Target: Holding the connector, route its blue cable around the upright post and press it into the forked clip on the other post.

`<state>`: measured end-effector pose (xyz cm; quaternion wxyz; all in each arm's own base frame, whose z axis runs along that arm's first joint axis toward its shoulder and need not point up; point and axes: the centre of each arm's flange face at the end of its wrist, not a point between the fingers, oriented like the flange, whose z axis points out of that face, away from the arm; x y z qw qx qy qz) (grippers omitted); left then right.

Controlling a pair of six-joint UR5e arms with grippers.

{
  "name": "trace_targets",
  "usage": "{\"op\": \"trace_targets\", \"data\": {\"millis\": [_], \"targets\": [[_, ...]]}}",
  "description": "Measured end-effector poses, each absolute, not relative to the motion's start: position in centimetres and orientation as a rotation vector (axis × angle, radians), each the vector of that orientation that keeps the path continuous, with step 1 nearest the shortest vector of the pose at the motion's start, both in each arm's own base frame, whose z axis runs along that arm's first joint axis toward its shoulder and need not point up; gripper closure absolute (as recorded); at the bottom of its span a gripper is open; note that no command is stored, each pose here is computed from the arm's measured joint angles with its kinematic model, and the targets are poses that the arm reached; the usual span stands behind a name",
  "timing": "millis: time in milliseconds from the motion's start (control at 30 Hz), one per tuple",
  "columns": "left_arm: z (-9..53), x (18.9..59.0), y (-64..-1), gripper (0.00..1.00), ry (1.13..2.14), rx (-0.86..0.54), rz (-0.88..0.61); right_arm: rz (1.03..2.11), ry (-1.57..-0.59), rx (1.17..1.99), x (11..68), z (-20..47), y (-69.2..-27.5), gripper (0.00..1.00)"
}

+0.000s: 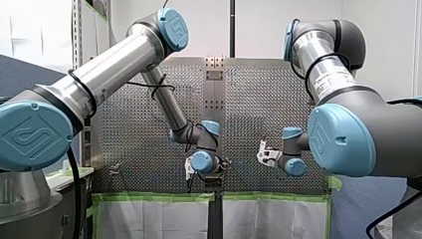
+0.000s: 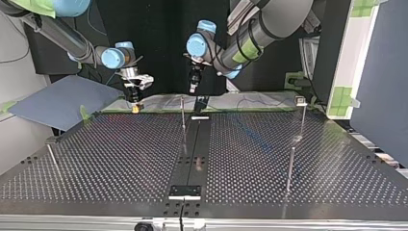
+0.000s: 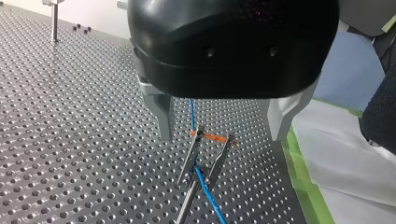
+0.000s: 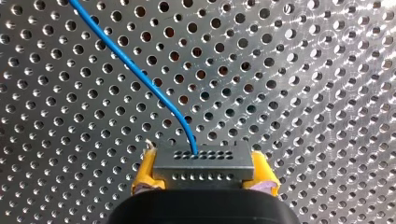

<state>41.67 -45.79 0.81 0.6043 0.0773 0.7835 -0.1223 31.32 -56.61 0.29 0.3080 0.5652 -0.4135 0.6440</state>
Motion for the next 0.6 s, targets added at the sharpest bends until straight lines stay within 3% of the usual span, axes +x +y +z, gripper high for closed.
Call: {"op": "trace_targets", "data": {"millis": [400,600], "targets": [[0.7,41.4,-45.6,0.00,1.839,0.182,-0.275,1.700,-1.096,1.498,31.3,0.2,-56.6,1.00],[0.2,39.9,-45.6,0.00,1.892,0.262,-0.244,1.700,-1.096,1.498,31.3,0.3,-56.6,1.00]]}}
